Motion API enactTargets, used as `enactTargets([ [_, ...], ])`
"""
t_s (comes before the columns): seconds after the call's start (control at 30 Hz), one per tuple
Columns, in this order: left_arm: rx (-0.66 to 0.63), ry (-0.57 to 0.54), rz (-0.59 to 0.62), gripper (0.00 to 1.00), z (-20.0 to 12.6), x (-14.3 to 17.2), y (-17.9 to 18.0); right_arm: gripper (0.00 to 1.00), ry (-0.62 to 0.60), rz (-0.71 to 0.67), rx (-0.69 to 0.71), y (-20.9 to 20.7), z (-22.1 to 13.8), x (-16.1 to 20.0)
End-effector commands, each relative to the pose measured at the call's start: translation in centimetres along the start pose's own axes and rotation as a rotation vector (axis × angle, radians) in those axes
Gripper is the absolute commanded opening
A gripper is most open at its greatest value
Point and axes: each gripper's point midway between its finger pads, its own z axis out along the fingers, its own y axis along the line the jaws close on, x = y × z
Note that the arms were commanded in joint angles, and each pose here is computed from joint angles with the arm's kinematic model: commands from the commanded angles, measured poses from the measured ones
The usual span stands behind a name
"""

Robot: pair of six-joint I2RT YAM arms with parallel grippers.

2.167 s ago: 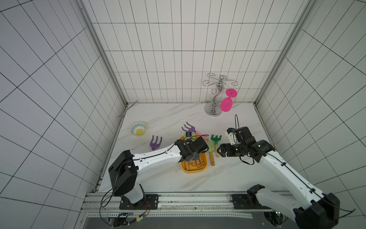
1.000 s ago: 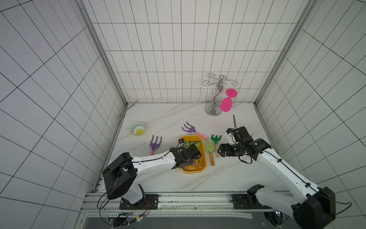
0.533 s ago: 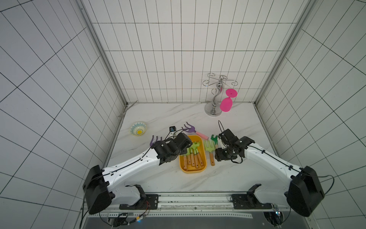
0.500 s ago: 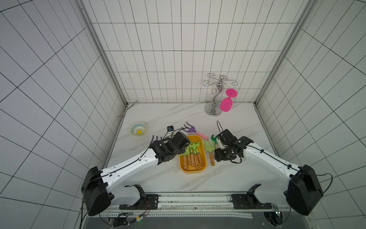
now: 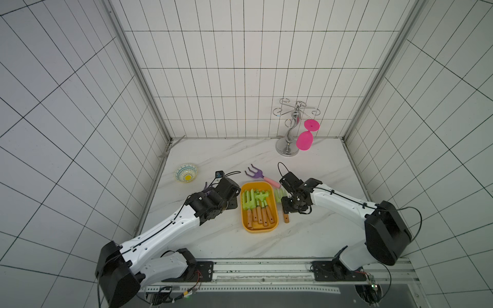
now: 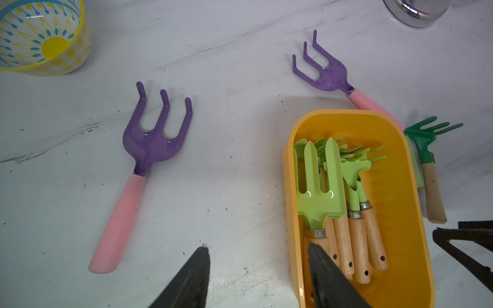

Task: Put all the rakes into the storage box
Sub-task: Pick up the rake at the center of the board.

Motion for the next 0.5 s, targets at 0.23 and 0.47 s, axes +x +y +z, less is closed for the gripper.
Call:
enactTargets([
  [0.23,0.005,0.075,0.023,0.61,1.3,1.0,0.4,0.51,-0.014,0.024,0.033,0.9,2.6,-2.0],
  [0.47,-0.005,0.087,0.022,0.61,1.4,1.2,1.1,0.47,0.028,0.035,0.050,0.6,4.5,-1.0],
])
